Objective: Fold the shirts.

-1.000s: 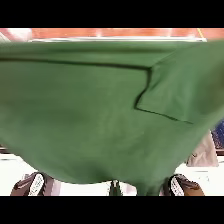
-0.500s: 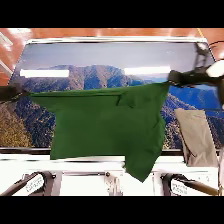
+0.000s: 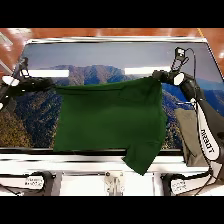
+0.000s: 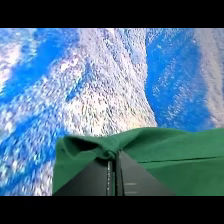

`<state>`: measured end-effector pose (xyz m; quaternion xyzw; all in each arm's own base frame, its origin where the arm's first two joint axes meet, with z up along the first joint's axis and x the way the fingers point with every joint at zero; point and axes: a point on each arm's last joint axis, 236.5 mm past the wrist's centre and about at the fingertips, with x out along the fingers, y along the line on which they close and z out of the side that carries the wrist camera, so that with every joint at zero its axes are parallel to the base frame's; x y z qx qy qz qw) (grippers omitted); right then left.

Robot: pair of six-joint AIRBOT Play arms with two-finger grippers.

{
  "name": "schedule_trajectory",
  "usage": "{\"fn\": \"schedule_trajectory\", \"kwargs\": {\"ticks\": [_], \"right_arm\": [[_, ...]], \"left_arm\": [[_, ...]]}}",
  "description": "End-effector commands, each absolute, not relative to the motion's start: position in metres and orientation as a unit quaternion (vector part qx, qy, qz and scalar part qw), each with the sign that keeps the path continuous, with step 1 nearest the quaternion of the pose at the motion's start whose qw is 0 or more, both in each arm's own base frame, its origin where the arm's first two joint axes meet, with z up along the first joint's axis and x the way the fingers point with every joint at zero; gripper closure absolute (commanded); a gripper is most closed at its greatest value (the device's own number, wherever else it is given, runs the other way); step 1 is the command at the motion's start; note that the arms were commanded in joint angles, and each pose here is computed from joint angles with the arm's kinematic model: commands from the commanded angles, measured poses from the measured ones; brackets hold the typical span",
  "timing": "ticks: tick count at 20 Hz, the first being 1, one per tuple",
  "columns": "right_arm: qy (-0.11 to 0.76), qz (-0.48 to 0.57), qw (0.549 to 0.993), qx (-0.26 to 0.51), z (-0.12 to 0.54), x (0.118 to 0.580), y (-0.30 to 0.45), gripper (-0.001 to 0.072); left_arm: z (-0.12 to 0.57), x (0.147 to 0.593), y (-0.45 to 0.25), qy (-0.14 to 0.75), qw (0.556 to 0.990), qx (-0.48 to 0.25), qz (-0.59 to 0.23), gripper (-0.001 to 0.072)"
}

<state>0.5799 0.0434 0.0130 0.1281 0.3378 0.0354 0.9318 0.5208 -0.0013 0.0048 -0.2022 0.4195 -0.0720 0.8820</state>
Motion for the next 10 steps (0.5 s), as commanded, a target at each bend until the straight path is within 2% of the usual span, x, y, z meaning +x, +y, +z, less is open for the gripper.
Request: {"fn": "schedule_trajectory", "kwargs": {"ticks": [1,5,8,10], "right_arm": [[0.355,0.029,0.927,0.118,-0.019,0.583,0.040,0.0664],[0.419,0.042,0.899,0.118,-0.035,0.558,0.047,0.0664],[0.541,0.050,0.835,0.086,-0.048,0.493,0.033,0.0664],[0.617,0.051,0.780,0.091,-0.061,0.451,0.027,0.0665]], "left_arm": [[-0.036,0.532,-0.008,0.436,0.875,-0.200,-0.067,0.0670],[-0.045,0.515,-0.020,0.472,0.856,-0.189,-0.099,0.0670],[-0.048,0.481,-0.027,0.534,0.814,-0.175,-0.147,0.0670],[-0.058,0.451,-0.028,0.584,0.775,-0.174,-0.166,0.0670]]}}
